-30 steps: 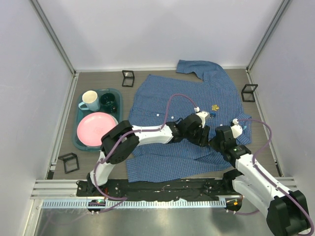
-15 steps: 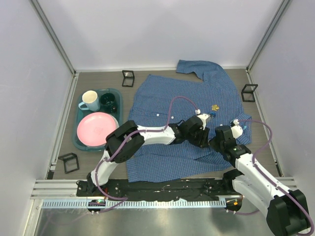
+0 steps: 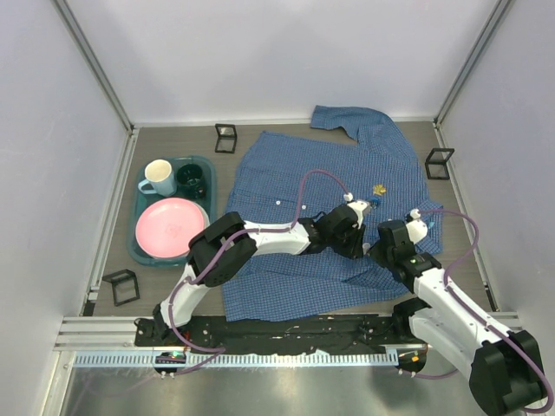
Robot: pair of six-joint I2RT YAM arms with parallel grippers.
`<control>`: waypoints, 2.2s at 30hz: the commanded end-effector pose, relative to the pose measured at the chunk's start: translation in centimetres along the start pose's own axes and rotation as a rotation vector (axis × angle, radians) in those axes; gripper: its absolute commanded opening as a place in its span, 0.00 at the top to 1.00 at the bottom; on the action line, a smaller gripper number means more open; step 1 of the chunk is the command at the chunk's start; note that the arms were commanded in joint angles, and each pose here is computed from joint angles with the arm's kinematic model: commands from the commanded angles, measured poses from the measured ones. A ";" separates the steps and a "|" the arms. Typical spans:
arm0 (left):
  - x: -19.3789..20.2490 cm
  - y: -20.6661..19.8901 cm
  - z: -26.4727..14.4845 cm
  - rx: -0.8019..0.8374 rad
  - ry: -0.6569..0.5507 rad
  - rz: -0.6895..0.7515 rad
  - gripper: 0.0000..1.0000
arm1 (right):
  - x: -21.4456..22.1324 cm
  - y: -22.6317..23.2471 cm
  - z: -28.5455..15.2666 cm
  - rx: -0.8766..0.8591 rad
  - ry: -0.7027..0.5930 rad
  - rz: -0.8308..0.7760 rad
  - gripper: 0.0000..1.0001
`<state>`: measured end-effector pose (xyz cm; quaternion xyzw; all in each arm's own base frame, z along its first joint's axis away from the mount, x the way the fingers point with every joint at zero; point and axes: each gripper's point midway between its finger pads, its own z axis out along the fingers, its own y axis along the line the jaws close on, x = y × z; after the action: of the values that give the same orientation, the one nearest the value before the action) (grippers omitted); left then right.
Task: Remove the brooch from the garment
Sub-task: Remove the brooch from the clothes.
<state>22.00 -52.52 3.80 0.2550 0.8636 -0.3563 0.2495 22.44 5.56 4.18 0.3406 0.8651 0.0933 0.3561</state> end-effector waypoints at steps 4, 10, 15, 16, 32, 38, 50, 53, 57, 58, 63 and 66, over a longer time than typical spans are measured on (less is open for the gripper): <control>-1.4 -0.7 0.2 0.020 -0.047 0.012 0.81 | -1.7 0.6 -0.5 0.004 -0.048 -0.055 0.91; -1.1 -0.8 0.2 0.033 -0.038 0.010 0.85 | -1.7 1.3 -0.5 -0.036 -0.044 -0.110 0.89; -0.7 -1.0 0.4 0.057 -0.019 0.010 0.89 | -1.2 1.5 -0.1 -0.060 -0.032 -0.115 0.88; -0.5 -0.8 0.5 0.057 -0.015 0.009 0.90 | -1.1 1.6 0.0 -0.063 -0.024 -0.116 0.89; -0.5 -0.7 0.5 0.112 -0.004 -0.032 1.00 | -1.3 1.9 0.4 -0.081 -0.048 -0.109 0.88; -0.5 0.0 0.6 0.107 0.001 -0.070 1.00 | -1.1 1.3 0.4 -0.052 -0.044 -0.099 0.88; -0.1 0.2 1.0 0.110 0.020 -0.086 1.00 | -0.6 1.4 0.8 -0.058 -0.021 -0.103 0.88; -0.3 0.3 1.0 0.109 0.017 -0.091 1.00 | -0.2 1.0 1.0 -0.047 -0.013 -0.099 0.88; -0.2 0.4 1.0 0.108 0.020 -0.092 1.00 | 0.0 1.1 1.1 -0.053 -0.006 -0.098 0.88; -0.1 0.4 1.0 0.108 0.022 -0.092 1.00 | 0.0 1.1 1.2 -0.055 -0.007 -0.095 0.88; -0.1 0.1 1.0 0.123 0.021 -0.088 1.00 | 0.3 1.1 1.4 -0.058 0.000 -0.102 0.88; -0.1 0.1 1.1 0.123 0.021 -0.085 1.00 | 0.6 1.2 1.5 -0.064 0.020 -0.109 0.88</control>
<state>22.04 -52.89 3.43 0.2330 0.8577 -0.4112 0.2025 23.63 6.13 3.40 0.2845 0.8810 0.0910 0.3670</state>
